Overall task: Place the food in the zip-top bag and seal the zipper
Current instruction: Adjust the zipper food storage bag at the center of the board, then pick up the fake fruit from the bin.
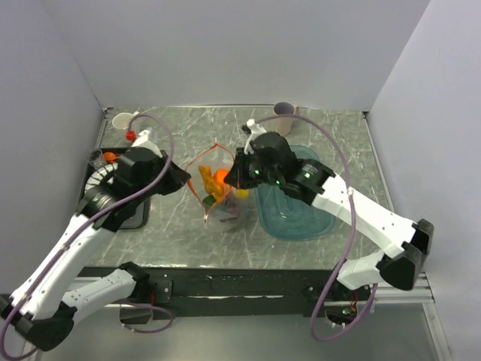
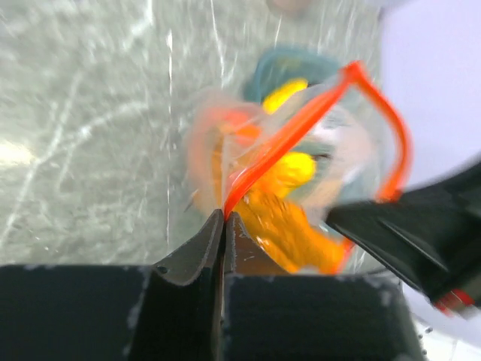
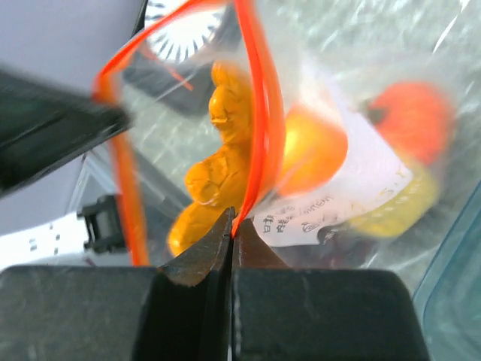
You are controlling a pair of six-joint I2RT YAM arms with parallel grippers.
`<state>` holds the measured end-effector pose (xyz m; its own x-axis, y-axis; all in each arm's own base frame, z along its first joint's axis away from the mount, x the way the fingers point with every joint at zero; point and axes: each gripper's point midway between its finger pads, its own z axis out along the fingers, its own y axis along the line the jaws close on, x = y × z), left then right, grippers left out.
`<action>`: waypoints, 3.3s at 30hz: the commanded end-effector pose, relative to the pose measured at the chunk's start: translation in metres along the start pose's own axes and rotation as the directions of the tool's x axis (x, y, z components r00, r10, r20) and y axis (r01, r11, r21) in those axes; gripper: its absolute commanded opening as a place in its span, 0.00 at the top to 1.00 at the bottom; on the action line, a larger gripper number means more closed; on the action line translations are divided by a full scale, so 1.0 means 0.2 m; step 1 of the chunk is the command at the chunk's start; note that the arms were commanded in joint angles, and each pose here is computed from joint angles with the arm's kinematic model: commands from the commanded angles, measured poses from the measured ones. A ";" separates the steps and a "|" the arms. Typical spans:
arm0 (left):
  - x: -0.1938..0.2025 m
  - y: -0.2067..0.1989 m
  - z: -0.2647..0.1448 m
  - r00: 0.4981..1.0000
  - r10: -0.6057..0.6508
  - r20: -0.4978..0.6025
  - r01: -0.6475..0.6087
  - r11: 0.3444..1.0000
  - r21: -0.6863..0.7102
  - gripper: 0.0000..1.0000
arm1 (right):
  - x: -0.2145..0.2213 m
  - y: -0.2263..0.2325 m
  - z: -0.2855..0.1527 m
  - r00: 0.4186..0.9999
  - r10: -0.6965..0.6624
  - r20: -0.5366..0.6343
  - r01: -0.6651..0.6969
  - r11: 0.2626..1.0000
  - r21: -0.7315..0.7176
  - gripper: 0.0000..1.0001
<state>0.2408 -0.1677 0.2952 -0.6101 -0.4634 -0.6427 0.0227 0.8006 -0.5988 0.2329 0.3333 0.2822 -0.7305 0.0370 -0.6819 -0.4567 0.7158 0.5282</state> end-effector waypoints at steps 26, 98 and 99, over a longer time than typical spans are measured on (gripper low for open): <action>0.08 0.08 0.16 0.997 0.042 -0.064 -0.046 0.997 -0.067 0.99 | 0.30 -0.28 0.35 0.978 0.017 -0.209 0.025 0.980 0.196 0.81; 0.15 0.03 0.19 0.993 0.048 -0.112 -0.046 0.999 0.021 0.99 | 0.23 -1.54 0.40 0.892 0.450 0.049 -0.374 0.672 0.639 0.48; 0.15 0.03 0.19 0.993 0.046 -0.111 -0.044 0.999 0.022 0.99 | 0.30 -1.54 0.39 0.890 0.454 0.029 -0.369 0.681 0.632 0.49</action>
<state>0.2477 -0.1864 0.2370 -0.7243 -0.3680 -0.5831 0.0186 0.8350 -0.5500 0.3909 0.1699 0.0325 -0.8314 0.4064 -0.3789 0.3337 0.9105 0.2443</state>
